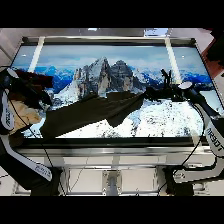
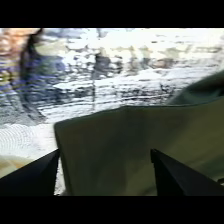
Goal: Fold the shirts.
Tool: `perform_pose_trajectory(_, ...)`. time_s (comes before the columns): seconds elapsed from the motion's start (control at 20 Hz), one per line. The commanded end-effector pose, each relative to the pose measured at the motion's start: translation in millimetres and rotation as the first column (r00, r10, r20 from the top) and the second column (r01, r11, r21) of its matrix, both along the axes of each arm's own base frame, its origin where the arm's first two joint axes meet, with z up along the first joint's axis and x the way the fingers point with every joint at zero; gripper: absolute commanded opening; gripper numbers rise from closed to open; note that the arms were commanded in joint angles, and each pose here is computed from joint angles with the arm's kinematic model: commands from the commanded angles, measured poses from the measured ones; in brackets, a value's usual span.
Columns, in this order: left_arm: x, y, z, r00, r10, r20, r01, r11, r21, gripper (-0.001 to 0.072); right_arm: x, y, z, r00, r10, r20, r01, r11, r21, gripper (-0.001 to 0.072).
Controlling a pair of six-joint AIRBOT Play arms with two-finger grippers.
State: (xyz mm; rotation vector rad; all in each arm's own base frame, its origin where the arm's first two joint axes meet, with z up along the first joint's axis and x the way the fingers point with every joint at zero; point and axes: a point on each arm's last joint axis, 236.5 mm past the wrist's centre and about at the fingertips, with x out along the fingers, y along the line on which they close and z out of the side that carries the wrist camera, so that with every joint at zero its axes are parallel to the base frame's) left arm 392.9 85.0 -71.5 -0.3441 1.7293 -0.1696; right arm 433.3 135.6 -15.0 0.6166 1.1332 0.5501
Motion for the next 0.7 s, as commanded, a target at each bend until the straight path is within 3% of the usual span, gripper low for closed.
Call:
perform_pose_trajectory(0.0, -3.4, 9.8, -13.6, 0.999, 0.005, -0.032, -0.004, 0.999, 0.034, 0.0572, -0.4, 0.1, 0.6, 1.000, 0.002, 0.000, -0.002, 1.000, 0.001, 0.0053)
perform_pose_trajectory(0.5, 1.9, -7.8, -28.4, 1.000, -0.004, -0.031, 0.003, 0.998, -0.057, 0.0571, -0.6, 0.5, 0.9, 1.000, 0.002, -0.001, -0.002, 1.000, 0.004, 0.0053)
perform_pose_trajectory(0.65, 5.0, -27.7, -19.9, 0.999, -0.034, -0.003, 0.033, 0.988, -0.154, 0.0369, -0.6, 0.4, 0.9, 1.000, 0.002, -0.001, -0.002, 1.000, 0.004, 0.0053)
